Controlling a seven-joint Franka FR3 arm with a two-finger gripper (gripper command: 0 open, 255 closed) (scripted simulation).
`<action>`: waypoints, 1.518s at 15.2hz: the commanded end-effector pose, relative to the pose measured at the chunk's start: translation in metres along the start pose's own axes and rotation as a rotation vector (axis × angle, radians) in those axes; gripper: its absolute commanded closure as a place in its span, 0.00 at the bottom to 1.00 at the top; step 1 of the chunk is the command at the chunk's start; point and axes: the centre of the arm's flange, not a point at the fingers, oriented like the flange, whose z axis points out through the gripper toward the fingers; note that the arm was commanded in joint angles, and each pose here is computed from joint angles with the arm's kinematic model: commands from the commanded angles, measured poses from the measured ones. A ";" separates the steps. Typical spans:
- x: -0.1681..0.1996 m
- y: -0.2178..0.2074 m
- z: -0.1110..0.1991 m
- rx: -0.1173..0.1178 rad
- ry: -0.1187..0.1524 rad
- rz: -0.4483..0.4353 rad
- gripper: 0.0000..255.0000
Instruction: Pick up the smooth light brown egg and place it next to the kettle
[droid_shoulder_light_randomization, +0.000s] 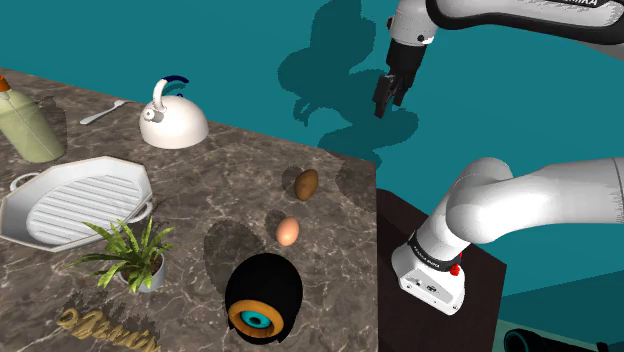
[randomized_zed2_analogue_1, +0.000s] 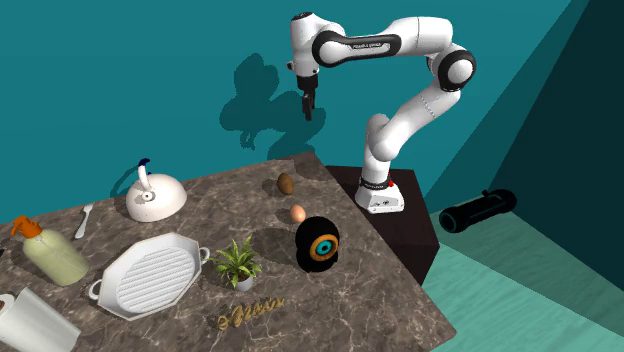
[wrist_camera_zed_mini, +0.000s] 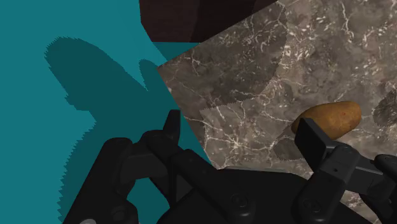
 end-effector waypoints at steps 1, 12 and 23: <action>0.000 0.000 0.000 0.000 0.000 0.000 0.00; -0.005 -0.112 0.076 0.080 -0.004 0.124 0.00; 0.004 -0.229 0.142 0.159 -0.008 0.248 0.00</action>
